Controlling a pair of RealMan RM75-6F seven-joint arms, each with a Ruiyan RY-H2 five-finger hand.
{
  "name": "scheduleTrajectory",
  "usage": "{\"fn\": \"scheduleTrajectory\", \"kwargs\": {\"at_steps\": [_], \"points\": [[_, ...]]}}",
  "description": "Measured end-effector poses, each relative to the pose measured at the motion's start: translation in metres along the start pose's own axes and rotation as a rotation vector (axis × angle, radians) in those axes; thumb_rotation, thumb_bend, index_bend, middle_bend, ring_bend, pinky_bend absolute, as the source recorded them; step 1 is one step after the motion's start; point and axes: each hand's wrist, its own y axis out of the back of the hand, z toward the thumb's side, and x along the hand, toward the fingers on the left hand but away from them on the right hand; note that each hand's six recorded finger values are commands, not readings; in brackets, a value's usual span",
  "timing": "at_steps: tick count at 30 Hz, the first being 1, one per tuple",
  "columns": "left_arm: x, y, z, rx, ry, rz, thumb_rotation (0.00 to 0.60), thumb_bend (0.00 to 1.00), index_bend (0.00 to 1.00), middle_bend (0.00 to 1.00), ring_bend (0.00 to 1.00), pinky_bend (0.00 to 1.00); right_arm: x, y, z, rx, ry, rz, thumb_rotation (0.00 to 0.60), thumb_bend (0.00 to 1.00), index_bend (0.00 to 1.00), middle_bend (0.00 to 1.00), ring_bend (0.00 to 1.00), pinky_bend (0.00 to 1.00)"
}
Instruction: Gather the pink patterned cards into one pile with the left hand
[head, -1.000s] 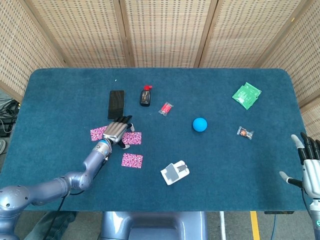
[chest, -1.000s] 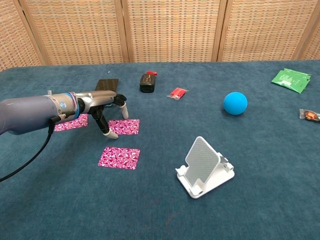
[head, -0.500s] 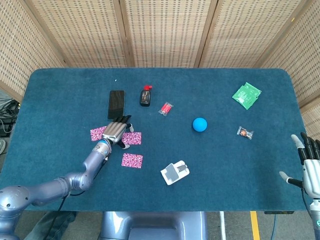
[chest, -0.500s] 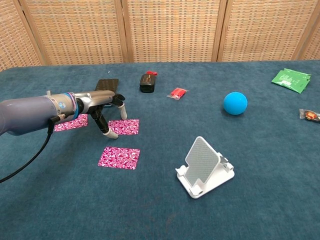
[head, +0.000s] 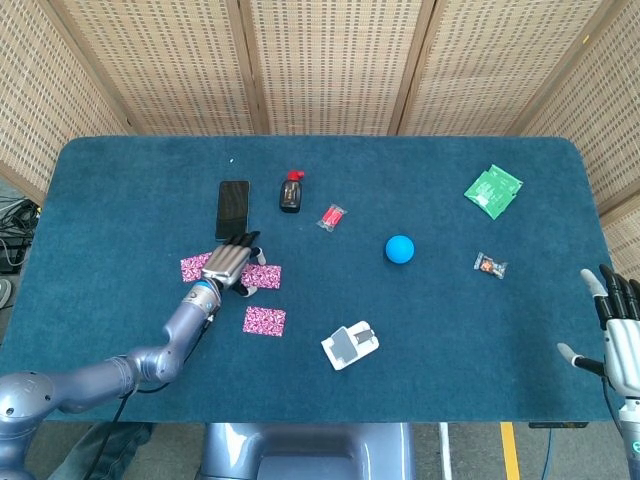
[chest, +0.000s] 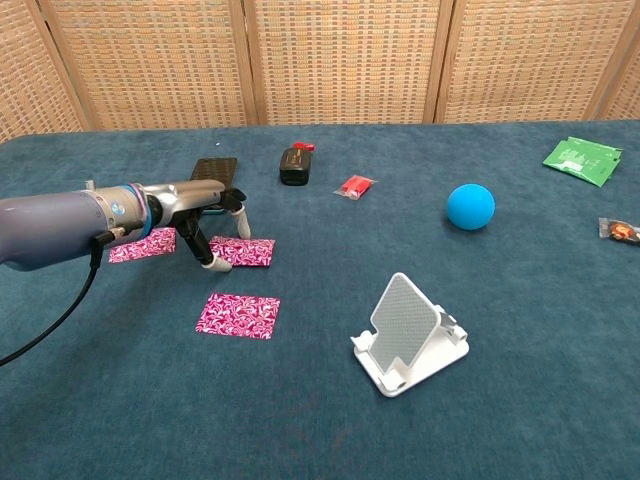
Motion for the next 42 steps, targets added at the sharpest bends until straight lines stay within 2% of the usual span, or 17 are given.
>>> {"fn": "scheduleTrajectory", "kwargs": {"at_steps": [9,15,18,22,25,31,42], "points": [[-0.001,0.004,0.002,-0.009,-0.005,0.015,0.6,0.29,0.75,0.0,0.0,0.0,0.0,0.001,0.0,-0.001,-0.001,0.0,0.6,0.0,0.0,0.0,0.0,0.0],[-0.005,0.019,-0.003,-0.042,0.0,0.057,0.6,0.29,0.74,0.0,0.0,0.0,0.0,0.001,0.0,-0.004,-0.001,0.002,0.6,0.0,0.0,0.0,0.0,0.0],[-0.01,0.03,-0.014,-0.085,0.026,0.09,0.6,0.29,0.74,0.0,0.0,0.0,0.001,0.001,0.0,-0.006,0.001,0.004,0.6,0.0,0.0,0.0,0.0,0.0],[-0.021,0.041,-0.04,-0.148,0.087,0.129,0.6,0.29,0.73,0.0,0.0,0.0,0.002,0.002,0.001,-0.01,0.008,0.002,0.6,0.0,0.0,0.0,0.0,0.0],[-0.03,0.044,-0.065,-0.16,0.141,0.14,0.6,0.29,0.72,0.0,0.0,0.0,0.002,0.003,0.003,-0.015,0.014,-0.001,0.6,0.0,0.0,0.0,0.0,0.0],[-0.045,0.031,-0.1,-0.178,0.218,0.111,0.6,0.29,0.7,0.0,0.0,0.0,0.004,0.004,0.006,-0.02,0.022,-0.004,0.6,0.0,0.0,0.0,0.0,0.0],[-0.051,0.012,-0.113,-0.198,0.244,0.08,0.6,0.29,0.69,0.0,0.0,0.0,0.005,0.005,0.006,-0.021,0.024,-0.006,0.6,0.0,0.0,0.0,0.0,0.0]]}}
